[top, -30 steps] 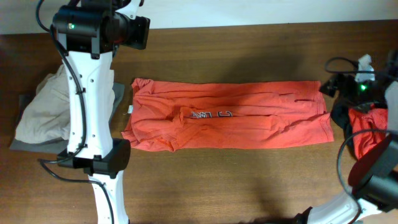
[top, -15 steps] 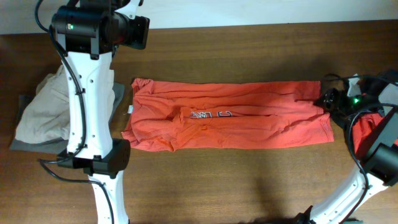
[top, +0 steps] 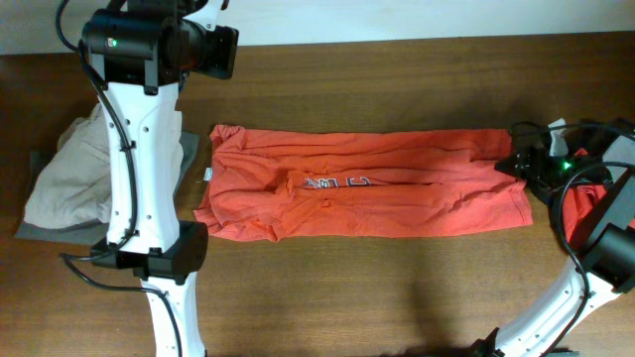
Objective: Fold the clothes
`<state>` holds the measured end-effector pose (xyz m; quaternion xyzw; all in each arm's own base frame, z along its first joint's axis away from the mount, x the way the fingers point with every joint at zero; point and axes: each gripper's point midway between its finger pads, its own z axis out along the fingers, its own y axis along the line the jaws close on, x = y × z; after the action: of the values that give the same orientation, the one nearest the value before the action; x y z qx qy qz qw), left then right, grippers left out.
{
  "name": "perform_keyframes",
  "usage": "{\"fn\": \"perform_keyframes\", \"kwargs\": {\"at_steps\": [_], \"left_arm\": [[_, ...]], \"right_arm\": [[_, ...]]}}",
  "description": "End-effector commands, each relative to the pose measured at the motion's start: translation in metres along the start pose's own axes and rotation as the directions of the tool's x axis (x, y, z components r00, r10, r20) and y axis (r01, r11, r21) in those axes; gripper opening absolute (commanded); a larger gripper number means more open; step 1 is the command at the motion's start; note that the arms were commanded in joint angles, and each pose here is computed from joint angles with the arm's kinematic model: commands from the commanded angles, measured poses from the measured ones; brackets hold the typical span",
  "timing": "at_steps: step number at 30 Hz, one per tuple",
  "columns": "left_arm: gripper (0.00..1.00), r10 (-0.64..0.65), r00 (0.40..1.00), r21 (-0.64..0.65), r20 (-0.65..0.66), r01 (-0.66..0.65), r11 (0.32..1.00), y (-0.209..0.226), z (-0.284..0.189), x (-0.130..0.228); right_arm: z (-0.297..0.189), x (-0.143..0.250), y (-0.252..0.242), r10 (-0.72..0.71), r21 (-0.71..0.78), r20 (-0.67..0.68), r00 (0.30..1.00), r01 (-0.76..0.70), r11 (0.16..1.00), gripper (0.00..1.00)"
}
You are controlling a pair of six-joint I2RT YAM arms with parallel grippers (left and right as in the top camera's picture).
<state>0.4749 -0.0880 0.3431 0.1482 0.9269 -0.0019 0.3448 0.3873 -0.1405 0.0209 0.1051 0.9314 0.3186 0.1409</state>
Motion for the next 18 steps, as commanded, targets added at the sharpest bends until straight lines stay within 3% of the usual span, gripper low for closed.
{"fn": "perform_keyframes", "kwargs": {"at_steps": [1,16,18], "left_arm": [[0.57,-0.008,1.0,-0.008,0.002,0.008,1.0,0.002,-0.01,0.002],[0.57,-0.006,0.998,0.0,-0.057,0.006,1.0,0.0,-0.01,0.017],[0.57,-0.006,0.998,0.001,-0.058,0.006,1.0,-0.001,-0.01,0.017]], "right_arm": [[0.033,0.03,-0.013,0.014,-0.031,-0.096,0.995,-0.017,0.999,0.83],[0.033,0.054,0.0,0.052,-0.079,-0.18,0.982,-0.067,0.995,0.82],[0.033,0.055,0.0,0.067,-0.079,-0.182,0.981,-0.082,0.993,0.77]]}}
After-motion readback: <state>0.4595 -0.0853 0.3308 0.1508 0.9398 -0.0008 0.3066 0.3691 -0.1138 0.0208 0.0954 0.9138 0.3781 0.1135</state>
